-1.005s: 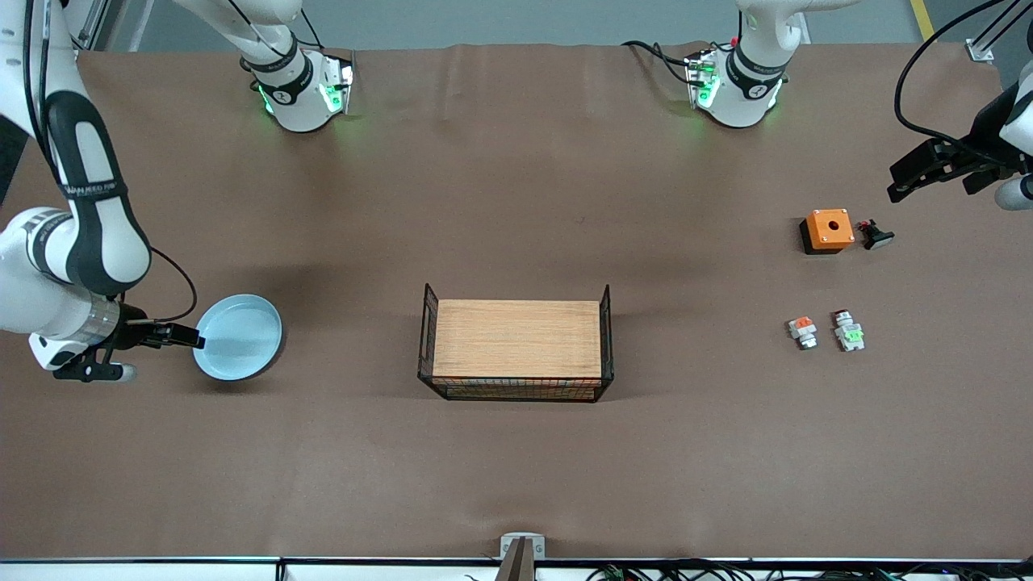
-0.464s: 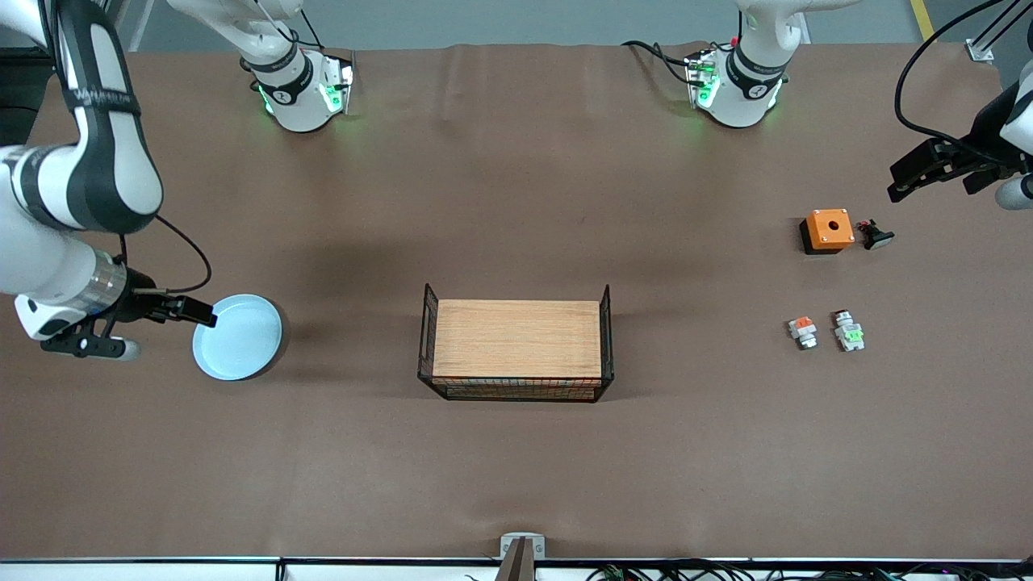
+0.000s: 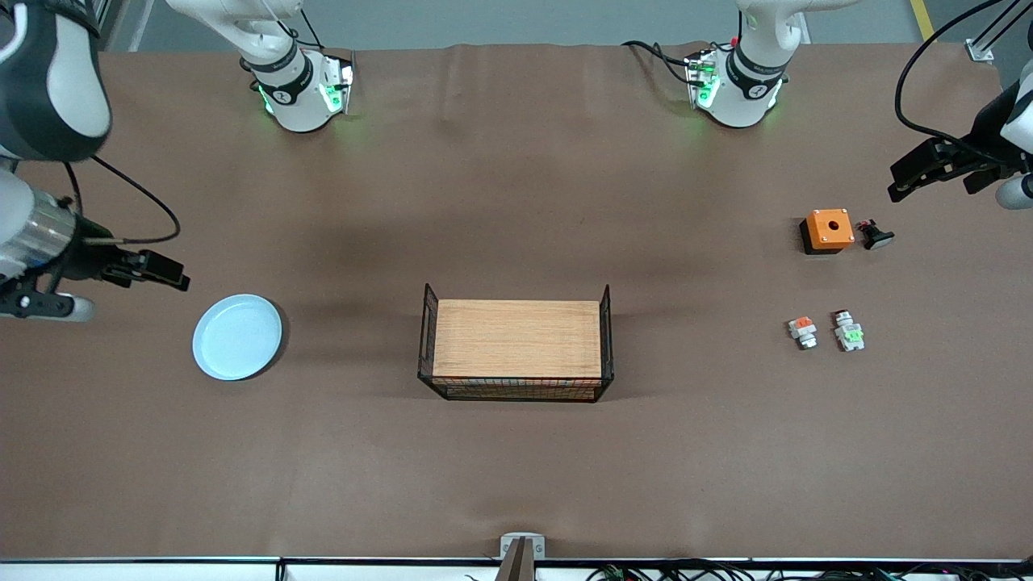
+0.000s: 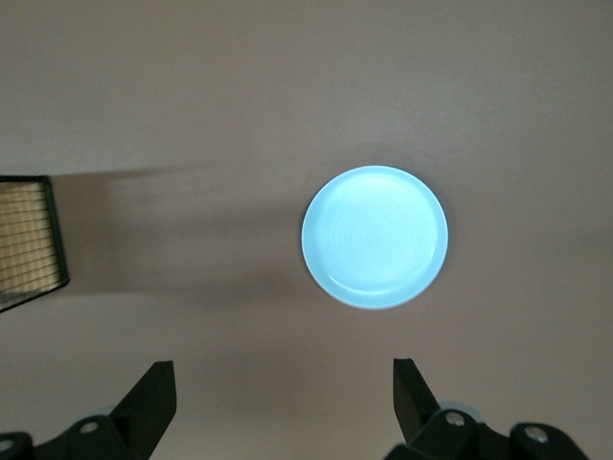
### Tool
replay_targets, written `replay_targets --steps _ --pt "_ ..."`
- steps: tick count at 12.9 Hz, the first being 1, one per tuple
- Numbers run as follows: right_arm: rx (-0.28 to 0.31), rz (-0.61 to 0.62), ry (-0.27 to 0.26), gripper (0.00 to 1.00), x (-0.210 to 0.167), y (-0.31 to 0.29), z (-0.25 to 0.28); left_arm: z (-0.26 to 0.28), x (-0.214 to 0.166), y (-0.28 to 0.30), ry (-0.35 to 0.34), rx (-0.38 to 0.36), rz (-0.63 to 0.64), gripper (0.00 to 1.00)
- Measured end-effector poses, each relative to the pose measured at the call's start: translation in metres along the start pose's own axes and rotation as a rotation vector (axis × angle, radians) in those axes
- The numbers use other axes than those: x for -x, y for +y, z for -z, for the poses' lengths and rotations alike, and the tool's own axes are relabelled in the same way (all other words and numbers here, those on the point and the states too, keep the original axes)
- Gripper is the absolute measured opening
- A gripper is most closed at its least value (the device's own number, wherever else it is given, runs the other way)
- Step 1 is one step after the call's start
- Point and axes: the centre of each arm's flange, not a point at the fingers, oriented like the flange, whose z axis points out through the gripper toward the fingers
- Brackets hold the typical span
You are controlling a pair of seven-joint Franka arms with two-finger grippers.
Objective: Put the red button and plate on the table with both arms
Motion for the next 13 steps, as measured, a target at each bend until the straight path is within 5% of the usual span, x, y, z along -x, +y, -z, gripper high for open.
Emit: replay_targets --steps 13 --pt "0.029 -0.021 -0.001 1.0 0.019 -0.005 0.092 0.001 0.0 0.001 0.002 0.0 -0.002 1.0"
